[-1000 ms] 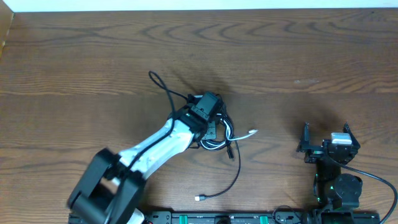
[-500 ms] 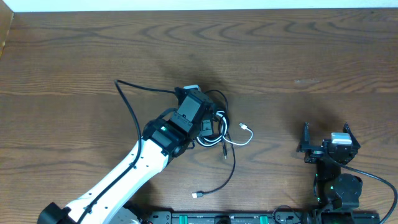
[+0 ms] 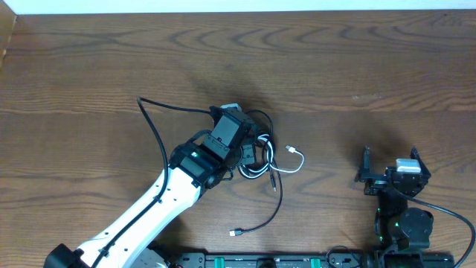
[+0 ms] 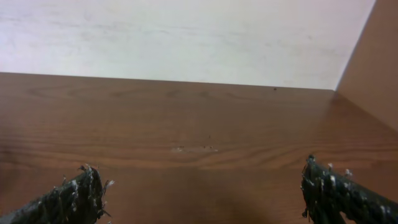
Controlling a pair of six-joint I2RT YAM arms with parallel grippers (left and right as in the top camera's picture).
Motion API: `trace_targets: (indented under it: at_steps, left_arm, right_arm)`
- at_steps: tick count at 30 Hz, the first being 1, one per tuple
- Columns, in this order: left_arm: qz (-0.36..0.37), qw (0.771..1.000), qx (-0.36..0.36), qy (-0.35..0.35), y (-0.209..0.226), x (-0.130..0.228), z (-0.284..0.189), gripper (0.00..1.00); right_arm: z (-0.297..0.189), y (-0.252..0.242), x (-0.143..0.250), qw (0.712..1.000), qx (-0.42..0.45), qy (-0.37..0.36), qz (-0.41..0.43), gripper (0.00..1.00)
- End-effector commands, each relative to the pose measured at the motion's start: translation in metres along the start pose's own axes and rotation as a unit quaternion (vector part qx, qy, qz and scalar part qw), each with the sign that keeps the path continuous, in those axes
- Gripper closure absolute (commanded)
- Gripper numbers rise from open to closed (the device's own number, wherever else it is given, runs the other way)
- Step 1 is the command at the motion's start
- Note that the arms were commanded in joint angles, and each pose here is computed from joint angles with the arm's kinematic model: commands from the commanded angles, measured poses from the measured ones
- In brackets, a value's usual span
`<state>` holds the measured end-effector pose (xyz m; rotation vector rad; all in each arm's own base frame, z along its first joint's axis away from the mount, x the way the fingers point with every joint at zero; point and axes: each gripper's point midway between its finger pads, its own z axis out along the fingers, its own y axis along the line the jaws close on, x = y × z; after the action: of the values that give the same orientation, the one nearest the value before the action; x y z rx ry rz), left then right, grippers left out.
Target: Untangle cables
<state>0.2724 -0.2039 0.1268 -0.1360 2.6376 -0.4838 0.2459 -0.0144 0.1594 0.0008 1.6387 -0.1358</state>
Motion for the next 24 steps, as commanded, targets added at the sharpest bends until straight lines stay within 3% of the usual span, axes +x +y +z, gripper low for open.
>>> trace_targets:
  at_steps: [1, 16, 21, 23, 24]
  left_arm:
    - [-0.005, 1.000, 0.009, 0.002, -0.003, 0.001, -0.002, 0.92]
    - [-0.004, 0.999, 0.037, 0.022, -0.013, 0.007, -0.003, 0.92]
    - [-0.004, 0.999, 0.050, 0.016, -0.019, 0.004, -0.001, 0.92]
    - [-0.004, 0.998, 0.054, 0.011, -0.021, 0.001, -0.001, 0.92]
    - [-0.004, 0.998, 0.057, 0.009, -0.022, 0.000, -0.001, 0.92]
  right_arm:
    - [0.000, 0.003, 0.000, 1.000, -0.005, -0.001, -0.005, 0.01]
    - [0.000, -0.002, -0.001, 1.000, 0.008, -0.004, 0.000, 0.01]
    - [-0.008, 0.050, -0.006, 0.984, -0.146, -0.002, 0.101, 0.01]
    - [-0.019, 0.079, -0.010, 0.950, -0.236, 0.021, 0.203, 0.01]
    - [-0.030, 0.096, -0.012, 0.913, -0.287, 0.055, 0.284, 0.01]
